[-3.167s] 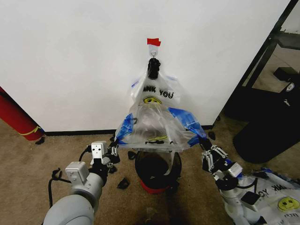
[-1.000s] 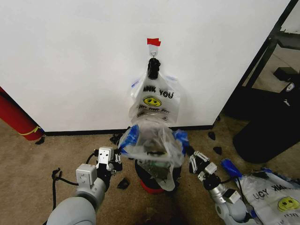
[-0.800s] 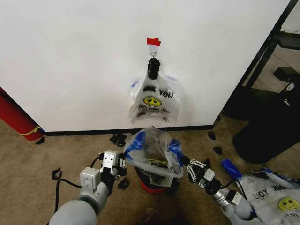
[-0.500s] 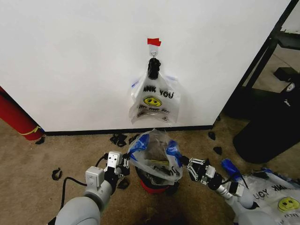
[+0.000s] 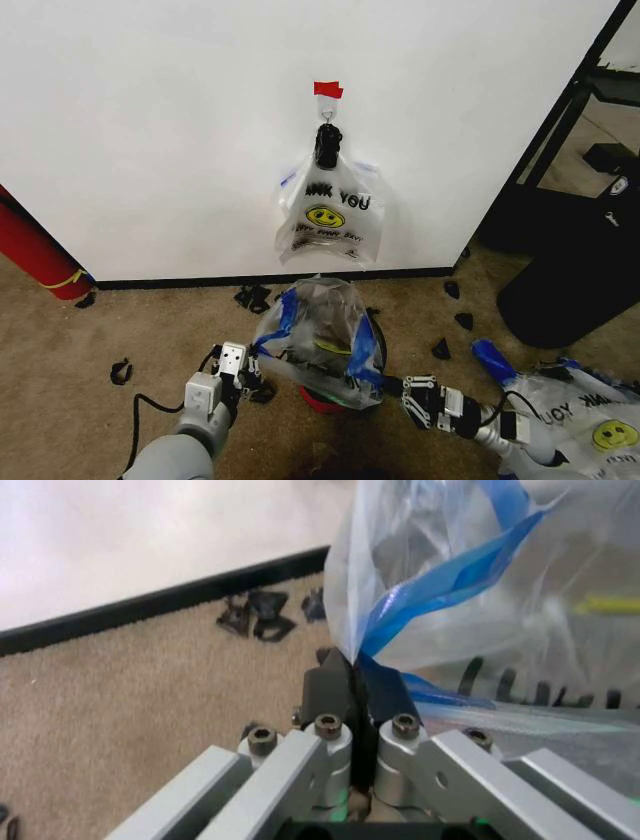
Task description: Pick up the garbage bag from the wall and place it over the trash bin.
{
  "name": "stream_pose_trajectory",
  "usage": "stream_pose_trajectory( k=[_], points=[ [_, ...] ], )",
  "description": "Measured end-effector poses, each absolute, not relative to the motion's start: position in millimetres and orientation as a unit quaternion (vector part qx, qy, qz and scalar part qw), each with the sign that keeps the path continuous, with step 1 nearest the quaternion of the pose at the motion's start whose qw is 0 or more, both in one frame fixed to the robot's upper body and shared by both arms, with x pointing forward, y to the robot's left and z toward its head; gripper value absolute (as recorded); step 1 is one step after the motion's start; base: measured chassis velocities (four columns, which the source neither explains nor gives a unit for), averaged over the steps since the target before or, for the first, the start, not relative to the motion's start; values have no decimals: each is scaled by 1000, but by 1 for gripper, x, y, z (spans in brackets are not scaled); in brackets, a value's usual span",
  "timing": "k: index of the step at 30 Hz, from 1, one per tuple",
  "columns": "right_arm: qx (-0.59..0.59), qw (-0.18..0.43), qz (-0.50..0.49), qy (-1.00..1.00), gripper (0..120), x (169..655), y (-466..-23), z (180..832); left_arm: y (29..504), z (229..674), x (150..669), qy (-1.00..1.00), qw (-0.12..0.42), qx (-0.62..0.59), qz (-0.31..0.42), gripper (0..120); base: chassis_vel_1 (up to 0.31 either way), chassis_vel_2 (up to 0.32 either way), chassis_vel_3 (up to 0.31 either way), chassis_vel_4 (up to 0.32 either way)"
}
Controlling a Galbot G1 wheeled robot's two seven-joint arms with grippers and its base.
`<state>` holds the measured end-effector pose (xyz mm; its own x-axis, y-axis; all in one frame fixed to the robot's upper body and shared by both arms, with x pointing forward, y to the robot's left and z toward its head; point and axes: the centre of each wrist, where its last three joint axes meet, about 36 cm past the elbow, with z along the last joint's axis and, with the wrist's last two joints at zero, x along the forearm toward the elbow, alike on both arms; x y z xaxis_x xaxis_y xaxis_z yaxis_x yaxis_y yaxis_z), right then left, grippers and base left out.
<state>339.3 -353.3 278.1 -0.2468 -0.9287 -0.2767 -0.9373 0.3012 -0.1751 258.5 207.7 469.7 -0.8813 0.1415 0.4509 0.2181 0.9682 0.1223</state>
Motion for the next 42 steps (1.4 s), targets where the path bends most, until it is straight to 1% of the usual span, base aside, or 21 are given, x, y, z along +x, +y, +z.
stream_pose_trajectory(
  k=[5,7,12,18,20,22,25,28,33,37,42],
  points=[
    [-604,145,18,783,0,329,-360,265,205,457,249,-960,248,-101,-85,0,0,0,0,0],
    [-610,128,23,781,0,321,-366,253,203,446,244,-956,262,-102,-85,0,0,0,0,0],
    [-599,106,37,793,0,312,-380,233,203,434,243,-955,266,-100,-87,0,0,0,0,0],
    [-543,103,76,830,0,305,-397,208,203,426,247,-957,259,-99,-86,0,0,0,0,0],
    [-502,108,102,852,0,301,-399,197,202,425,247,-956,260,-103,-85,0,0,0,0,0],
    [-453,117,136,873,0,296,-397,187,200,425,248,-956,258,-111,-85,0,0,0,0,0],
    [-417,122,170,884,0,289,-388,178,201,424,250,-953,259,-123,-92,0,0,0,0,0],
    [-415,116,177,885,0,285,-385,171,202,422,251,-951,264,-127,-100,0,0,0,0,0],
    [-451,90,173,871,0,272,-386,154,201,415,250,-944,276,-135,-120,0,0,0,0,0],
    [-484,64,164,857,0,263,-402,145,202,411,250,-941,281,-139,-129,0,0,0,0,0],
    [-477,49,157,864,0,262,-415,138,204,408,255,-941,279,-137,-132,0,0,0,0,0]
  ],
)
